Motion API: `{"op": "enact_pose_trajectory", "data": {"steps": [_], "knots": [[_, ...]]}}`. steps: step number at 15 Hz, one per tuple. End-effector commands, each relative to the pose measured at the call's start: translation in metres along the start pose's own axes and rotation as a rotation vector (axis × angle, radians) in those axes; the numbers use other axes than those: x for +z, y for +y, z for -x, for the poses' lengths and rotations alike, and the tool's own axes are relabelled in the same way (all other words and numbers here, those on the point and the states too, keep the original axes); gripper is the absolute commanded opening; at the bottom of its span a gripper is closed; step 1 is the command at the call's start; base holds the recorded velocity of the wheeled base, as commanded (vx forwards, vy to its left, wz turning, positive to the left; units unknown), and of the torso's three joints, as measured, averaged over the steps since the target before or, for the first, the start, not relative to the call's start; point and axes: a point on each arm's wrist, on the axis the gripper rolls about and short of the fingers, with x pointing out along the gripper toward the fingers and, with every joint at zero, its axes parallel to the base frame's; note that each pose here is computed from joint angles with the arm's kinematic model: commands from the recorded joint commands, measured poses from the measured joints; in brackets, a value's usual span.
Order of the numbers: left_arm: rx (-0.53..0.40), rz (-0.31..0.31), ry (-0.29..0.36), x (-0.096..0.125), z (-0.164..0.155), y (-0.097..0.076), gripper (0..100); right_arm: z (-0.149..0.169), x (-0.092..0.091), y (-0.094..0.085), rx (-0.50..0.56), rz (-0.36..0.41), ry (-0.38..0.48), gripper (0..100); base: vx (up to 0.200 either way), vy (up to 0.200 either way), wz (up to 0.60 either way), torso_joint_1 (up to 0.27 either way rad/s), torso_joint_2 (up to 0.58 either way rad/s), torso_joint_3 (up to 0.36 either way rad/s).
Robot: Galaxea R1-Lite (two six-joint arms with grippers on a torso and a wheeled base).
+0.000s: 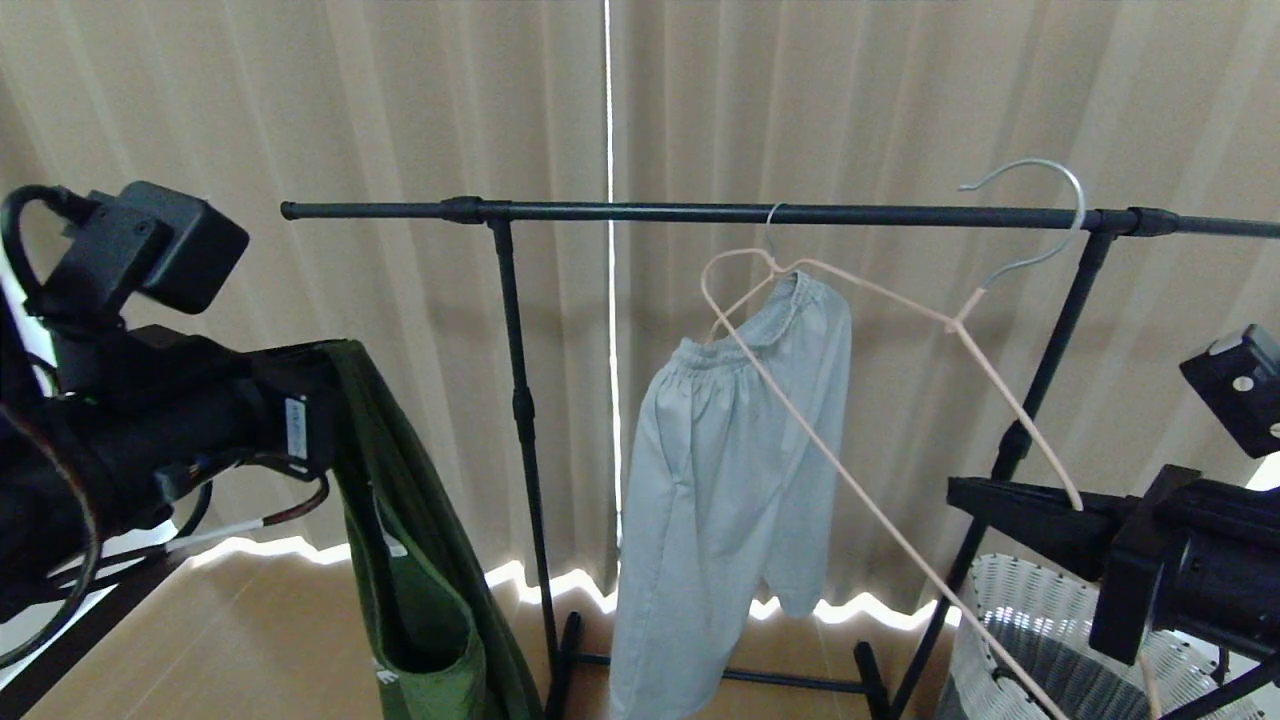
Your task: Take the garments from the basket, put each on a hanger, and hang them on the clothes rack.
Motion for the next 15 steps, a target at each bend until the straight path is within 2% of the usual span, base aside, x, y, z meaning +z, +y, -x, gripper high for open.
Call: {"op": "enact_pose_trajectory", "data": {"steps": [1,3,4,5,8,15], "knots": [[0.072,0.056,0.069,0.001,-0.039,-0.01,0,-0.018,-0.008,0.017,0.082,0.009,0.079,0,0.0,0.0,0.0,0.0,0.0,0.0],[0.165,0.118,0.109,-0.002,-0.059,-0.013,0,-0.026,-0.02,0.035,0.172,0.032,0.12,0,0.0,0.0,0.0,0.0,0.0,0.0],[0.178,0.125,0.113,-0.003,-0.061,-0.013,0,-0.026,-0.021,0.036,0.182,0.034,0.121,0,0.0,0.0,0.0,0.0,0.0,0.0],[0.236,0.172,0.107,0.002,-0.072,-0.015,0,-0.034,-0.027,0.046,0.245,0.051,0.105,0,0.0,0.0,0.0,0.0,0.0,0.0],[0.231,0.207,0.064,0.016,-0.076,-0.017,0,-0.037,-0.03,0.06,0.309,0.07,0.108,0,0.0,0.0,0.0,0.0,0.0,0.0],[0.167,0.198,0.05,0.021,-0.078,-0.038,0,-0.041,-0.035,0.075,0.383,0.091,0.145,0,0.0,0.0,0.0,0.0,0.0,0.0]]}}
